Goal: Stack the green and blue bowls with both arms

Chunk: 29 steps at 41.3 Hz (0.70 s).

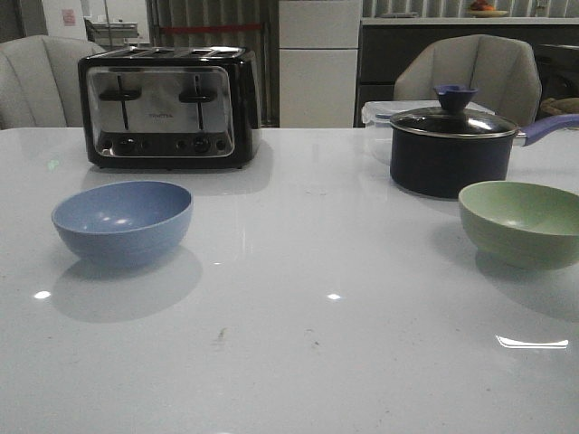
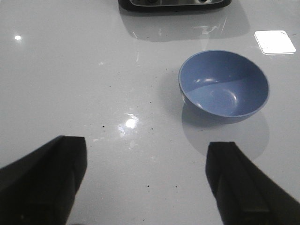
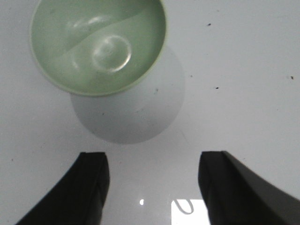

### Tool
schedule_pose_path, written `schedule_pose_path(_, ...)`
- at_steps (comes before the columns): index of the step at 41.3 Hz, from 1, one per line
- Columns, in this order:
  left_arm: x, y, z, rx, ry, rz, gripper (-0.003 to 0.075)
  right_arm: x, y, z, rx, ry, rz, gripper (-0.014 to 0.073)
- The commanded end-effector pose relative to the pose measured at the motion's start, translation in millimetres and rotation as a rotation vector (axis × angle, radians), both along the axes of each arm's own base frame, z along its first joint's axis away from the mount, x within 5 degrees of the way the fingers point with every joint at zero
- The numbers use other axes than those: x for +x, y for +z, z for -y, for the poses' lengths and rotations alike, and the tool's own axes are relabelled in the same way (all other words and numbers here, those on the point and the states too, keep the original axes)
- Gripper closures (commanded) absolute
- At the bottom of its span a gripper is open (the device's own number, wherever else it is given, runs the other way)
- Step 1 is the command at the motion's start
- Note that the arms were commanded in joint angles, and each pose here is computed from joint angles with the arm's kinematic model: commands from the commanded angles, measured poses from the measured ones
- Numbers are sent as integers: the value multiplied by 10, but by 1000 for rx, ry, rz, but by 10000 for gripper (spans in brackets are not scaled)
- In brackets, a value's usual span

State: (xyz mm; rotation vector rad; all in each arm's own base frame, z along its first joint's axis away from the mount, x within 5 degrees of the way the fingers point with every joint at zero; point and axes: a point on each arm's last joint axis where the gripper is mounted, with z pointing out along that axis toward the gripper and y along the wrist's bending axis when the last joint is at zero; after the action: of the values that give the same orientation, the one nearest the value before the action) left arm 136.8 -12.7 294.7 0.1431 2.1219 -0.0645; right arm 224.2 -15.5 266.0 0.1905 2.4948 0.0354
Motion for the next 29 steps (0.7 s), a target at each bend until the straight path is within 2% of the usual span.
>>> schedule_pose_path(1,47,158,3,-28,13,102,140,233,157,119,23,-53,51,71)
schedule_pose_path(15,47,158,3,-28,13,102,141,1053,-29,297,146,22,-90,71)
schedule_pose_path(29,47,158,3,-28,13,102,141,1564,-440,401,144,21,-131,74)
